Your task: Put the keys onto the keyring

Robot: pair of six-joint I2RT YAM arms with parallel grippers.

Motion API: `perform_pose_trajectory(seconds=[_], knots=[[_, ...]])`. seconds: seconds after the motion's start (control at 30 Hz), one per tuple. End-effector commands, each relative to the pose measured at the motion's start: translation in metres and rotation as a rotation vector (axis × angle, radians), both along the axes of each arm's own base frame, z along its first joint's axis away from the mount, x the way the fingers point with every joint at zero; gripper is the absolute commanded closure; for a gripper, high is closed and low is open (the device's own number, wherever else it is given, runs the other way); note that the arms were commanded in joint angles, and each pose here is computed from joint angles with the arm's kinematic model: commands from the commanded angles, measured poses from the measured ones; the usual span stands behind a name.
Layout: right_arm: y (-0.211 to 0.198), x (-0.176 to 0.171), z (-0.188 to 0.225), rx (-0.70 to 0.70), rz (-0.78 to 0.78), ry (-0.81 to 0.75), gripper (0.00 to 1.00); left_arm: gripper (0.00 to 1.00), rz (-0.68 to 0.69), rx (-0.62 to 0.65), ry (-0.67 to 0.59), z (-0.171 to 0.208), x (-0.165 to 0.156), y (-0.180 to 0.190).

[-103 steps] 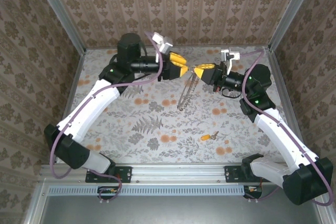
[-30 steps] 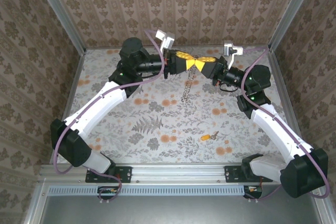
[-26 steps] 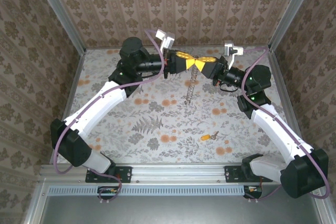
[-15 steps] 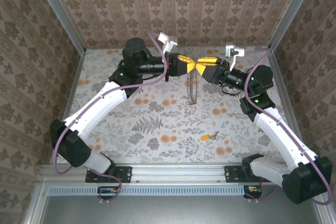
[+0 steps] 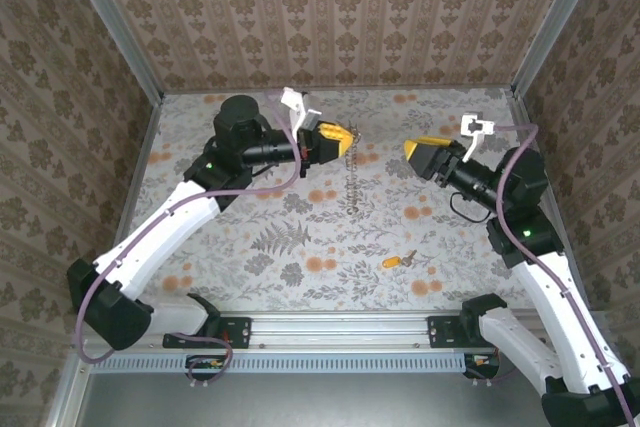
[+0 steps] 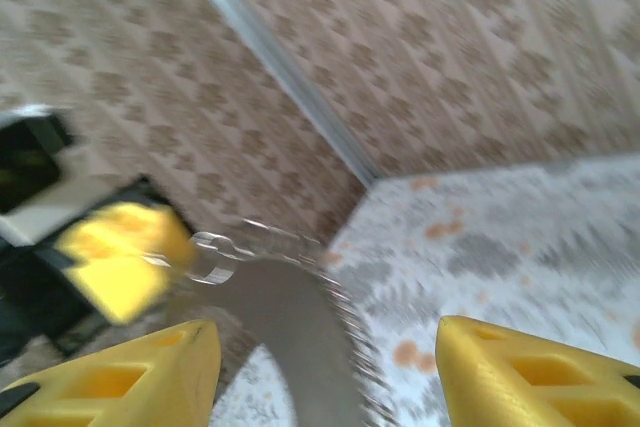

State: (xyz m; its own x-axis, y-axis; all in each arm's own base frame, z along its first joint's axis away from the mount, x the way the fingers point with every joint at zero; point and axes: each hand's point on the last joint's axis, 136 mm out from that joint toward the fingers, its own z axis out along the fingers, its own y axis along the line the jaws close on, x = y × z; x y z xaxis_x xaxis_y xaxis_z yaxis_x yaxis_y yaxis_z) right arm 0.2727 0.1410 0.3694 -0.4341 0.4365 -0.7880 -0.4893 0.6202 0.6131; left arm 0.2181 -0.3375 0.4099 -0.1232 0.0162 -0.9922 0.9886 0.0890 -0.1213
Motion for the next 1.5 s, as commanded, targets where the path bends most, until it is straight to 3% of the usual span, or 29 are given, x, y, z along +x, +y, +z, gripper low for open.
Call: perform_pose_trajectory(seconds=[0.0, 0.2, 0.4, 0.53, 0.73, 0.93, 1.23, 1.47], knots=[[-0.020, 0.009, -0.077, -0.080, -0.126, 0.262, 0.40, 1.00, 0.064, -0.049, -0.145, 0.014, -0.003, 0.014], [-0.024, 0.010, -0.125, -0.071, -0.164, 0.396, 0.40, 1.00, 0.090, -0.100, -0.242, 0.016, -0.017, 0.028], [-0.012, 0.012, -0.128, -0.022, -0.097, 0.380, 0.39, 1.00, 0.064, -0.100, -0.282, 0.019, -0.028, 0.033], [0.003, 0.015, -0.109, 0.015, -0.005, 0.300, 0.40, 1.00, 0.031, -0.096, -0.293, 0.019, -0.032, 0.030], [0.021, 0.013, -0.042, 0.086, 0.131, 0.043, 0.41, 1.00, -0.012, -0.112, -0.305, 0.022, -0.031, 0.023], [0.041, 0.001, 0.014, 0.101, 0.310, -0.173, 0.50, 1.00, -0.064, -0.115, -0.274, 0.022, -0.028, 0.015], [0.054, -0.005, 0.059, 0.117, 0.423, -0.308, 0.66, 1.00, -0.005, -0.121, -0.031, 0.032, 0.015, 0.015], [0.072, -0.015, 0.078, 0.135, 0.492, -0.356, 0.69, 1.00, -0.038, -0.122, 0.083, 0.035, 0.015, 0.014]])
